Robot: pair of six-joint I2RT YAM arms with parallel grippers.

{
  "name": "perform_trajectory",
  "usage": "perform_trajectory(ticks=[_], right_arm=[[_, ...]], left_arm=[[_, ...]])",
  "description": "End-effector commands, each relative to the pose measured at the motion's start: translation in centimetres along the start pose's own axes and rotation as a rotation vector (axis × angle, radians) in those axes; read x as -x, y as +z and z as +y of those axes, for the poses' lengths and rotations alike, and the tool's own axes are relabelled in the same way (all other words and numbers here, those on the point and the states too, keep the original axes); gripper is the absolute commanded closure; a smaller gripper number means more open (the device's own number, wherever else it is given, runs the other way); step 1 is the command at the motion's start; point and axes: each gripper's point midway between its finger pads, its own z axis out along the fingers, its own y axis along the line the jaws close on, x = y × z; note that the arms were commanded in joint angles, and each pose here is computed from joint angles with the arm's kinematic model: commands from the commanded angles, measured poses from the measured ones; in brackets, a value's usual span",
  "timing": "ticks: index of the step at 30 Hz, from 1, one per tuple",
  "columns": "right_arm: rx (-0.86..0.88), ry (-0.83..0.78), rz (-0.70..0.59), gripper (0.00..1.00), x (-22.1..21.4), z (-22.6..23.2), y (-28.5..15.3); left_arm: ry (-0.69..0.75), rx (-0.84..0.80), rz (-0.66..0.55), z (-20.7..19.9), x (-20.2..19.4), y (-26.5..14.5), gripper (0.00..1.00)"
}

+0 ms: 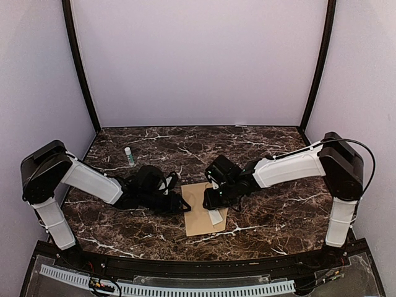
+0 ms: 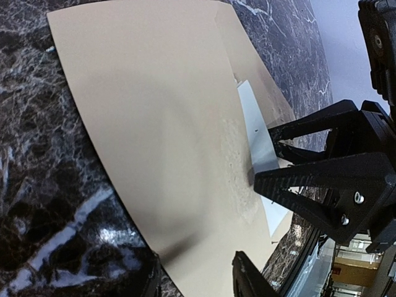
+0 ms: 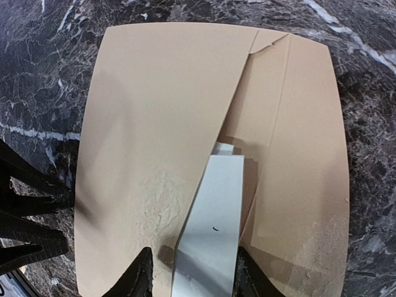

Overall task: Place the letter into the envelope and seal it
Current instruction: Place the letter in the envelope.

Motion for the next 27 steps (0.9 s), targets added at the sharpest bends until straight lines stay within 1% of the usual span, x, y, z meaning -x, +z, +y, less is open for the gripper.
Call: perform_trajectory(ticks=[1,8,16,20,27], right_arm=[[0.033,-0.007,-0.003,0.59,0.2,1.6,0.3],[0.017,-0.003,-0.008,0.58,0.3,1.6,0.1],[-0.036,0.022,-0.050,0.49,0.9,0.6,-2.2],[-0.039,0.049,-0.048,0.45,0.0,0.0,-3.0],[-0.017,0.069,-0.038,0.44,-1.5,0.4,-3.4]], left_arm=[[-0.012,0.004,0.021,0.4,-0.3,0.4,0.61],[-0.013,0.000,0.021,0.3,-0.3,0.4,0.62],[-0.017,0.006,0.007,0.4,-0.4,-0.3,0.60],[-0.025,0.000,-0.006,0.3,-0.5,-1.0,0.56],[-0.054,-0.028,-0.003,0.3,-1.8,-1.8,0.54]])
